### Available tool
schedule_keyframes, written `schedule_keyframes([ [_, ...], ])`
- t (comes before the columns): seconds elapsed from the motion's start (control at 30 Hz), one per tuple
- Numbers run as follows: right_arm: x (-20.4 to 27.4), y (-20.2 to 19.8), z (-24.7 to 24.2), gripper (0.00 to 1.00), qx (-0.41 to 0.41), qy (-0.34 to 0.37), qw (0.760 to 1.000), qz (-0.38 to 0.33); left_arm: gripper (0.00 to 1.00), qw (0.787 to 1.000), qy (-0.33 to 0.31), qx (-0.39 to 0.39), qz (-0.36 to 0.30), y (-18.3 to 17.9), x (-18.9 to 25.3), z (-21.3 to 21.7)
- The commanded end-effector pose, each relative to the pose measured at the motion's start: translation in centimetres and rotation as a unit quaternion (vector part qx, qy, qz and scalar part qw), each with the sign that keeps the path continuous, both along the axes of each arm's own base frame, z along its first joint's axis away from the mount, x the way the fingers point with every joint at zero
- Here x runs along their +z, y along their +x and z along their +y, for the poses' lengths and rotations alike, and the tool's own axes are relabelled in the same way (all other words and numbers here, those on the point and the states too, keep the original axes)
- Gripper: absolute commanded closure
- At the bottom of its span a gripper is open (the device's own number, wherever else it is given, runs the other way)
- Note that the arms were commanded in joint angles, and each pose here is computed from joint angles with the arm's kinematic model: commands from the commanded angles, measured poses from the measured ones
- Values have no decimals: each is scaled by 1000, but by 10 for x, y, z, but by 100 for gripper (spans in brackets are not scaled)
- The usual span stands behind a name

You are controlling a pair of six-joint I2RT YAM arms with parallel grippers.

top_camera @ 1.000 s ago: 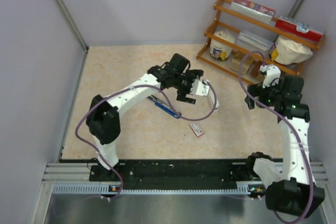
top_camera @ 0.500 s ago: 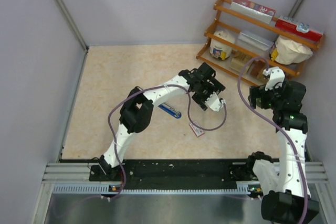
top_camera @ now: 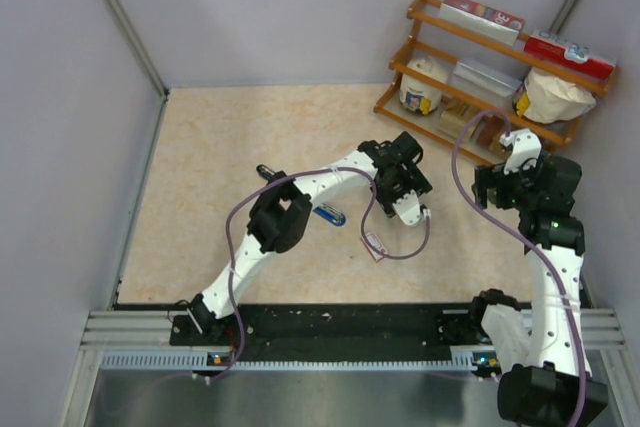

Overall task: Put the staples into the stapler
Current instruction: Pick up the stapler from the center of the board.

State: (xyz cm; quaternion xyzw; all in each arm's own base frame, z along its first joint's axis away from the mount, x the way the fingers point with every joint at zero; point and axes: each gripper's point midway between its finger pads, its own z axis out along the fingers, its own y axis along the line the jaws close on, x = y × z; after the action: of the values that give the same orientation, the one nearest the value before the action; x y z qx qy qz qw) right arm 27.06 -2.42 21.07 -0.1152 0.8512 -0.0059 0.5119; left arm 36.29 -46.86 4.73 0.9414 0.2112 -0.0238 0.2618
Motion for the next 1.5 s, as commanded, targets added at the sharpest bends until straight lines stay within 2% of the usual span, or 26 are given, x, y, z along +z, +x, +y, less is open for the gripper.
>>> schedule_keyframes([
  [0.0,5,5,0,4,8,-6,1000,-22,18,1000,9,-23,-15,-1,2,-8],
  [0.13,5,5,1,4,10,-5,1000,-23,30,999,18,-23,-15,-3,-7,-9],
  [0.27,5,4,3,4,15,-4,1000,-24,38,1000,18,-9,0,-7,-6,-7],
  [0.73,2,4,5,5,23,-3,999,-22,50,990,12,104,93,-35,7,16],
  [0.93,-1,5,5,5,24,-2,1000,-17,55,982,-4,124,145,-53,13,15],
  [1.03,-2,5,4,5,21,-1,1000,-17,73,977,-30,143,156,-51,19,7],
  [1.1,-2,6,4,5,21,-2,1000,-17,74,973,-53,168,150,-43,23,1],
  [1.17,-2,6,4,5,21,-2,1000,-17,87,970,-67,182,144,-37,24,-2],
  [1.23,-3,6,4,5,20,-2,1000,-15,96,967,-81,201,138,-31,25,-2],
  [1.47,-6,6,11,6,41,7,999,-12,95,945,-130,256,155,-24,52,-1],
])
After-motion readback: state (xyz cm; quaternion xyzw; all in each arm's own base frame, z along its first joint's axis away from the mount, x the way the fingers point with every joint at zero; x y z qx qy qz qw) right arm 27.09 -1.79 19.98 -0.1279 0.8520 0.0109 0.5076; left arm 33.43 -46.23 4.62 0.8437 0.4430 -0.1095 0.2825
